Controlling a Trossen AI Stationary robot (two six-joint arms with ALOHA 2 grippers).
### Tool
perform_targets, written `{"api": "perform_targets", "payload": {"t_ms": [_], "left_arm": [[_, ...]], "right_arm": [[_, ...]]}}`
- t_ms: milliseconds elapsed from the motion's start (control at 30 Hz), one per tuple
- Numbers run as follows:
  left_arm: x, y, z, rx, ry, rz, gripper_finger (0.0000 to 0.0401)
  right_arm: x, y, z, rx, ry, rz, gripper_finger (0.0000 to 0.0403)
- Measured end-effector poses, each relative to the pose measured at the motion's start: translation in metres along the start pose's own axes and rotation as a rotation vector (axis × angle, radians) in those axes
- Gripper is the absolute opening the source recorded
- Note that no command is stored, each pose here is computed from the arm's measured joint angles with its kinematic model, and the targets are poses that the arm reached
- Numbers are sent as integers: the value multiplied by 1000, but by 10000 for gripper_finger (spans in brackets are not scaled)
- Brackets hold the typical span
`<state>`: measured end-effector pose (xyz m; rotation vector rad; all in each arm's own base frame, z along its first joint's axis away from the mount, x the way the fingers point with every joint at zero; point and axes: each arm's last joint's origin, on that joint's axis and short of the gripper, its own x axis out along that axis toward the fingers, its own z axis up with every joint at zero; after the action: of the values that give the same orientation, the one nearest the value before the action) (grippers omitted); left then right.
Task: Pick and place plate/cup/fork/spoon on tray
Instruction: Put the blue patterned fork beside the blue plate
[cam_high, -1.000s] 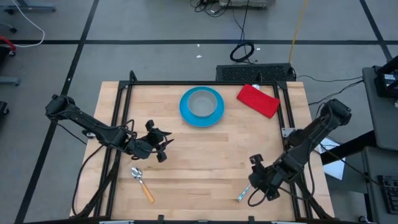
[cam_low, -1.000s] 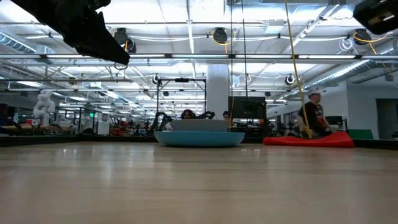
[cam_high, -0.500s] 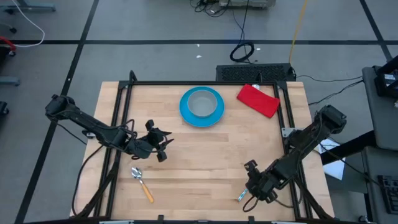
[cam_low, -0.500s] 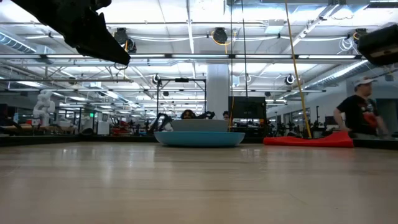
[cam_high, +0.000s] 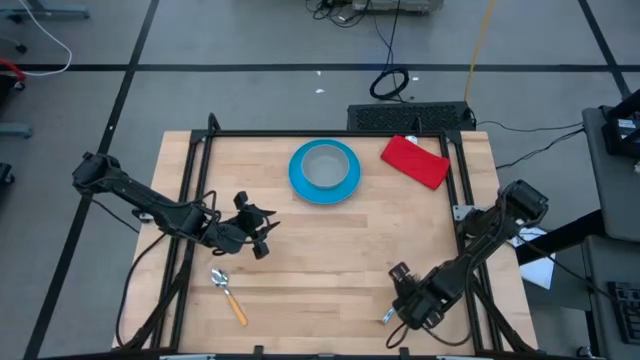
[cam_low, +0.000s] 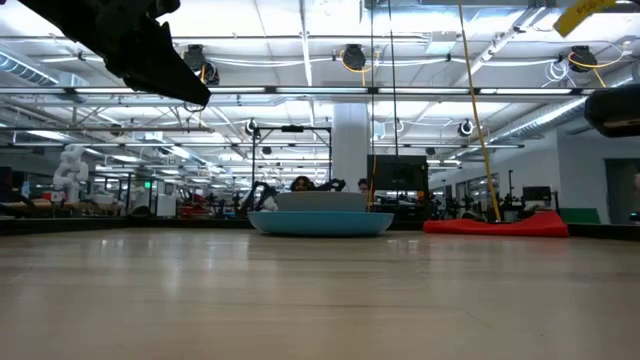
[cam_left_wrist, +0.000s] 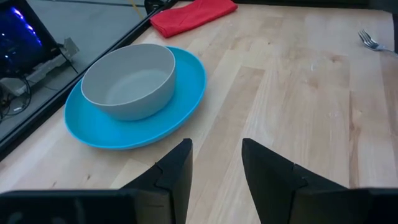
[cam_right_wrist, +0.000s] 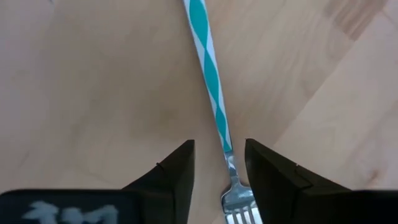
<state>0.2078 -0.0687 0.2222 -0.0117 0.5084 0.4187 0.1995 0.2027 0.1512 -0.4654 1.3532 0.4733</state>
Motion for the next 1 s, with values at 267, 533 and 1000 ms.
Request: {"api": "perform_targets", "payload": {"t_ms": [267,533,1000], "left_arm": [[0,0,0,0,0,0,145],[0,0,0,0,0,0,145],[0,0,0,0,0,-1,145]], "right_arm": [[4,0,0,-56,18,-8,85],[7,0,0,-95,-5,-8,60],[14,-2,-4,-127,-36,-3,11]]}}
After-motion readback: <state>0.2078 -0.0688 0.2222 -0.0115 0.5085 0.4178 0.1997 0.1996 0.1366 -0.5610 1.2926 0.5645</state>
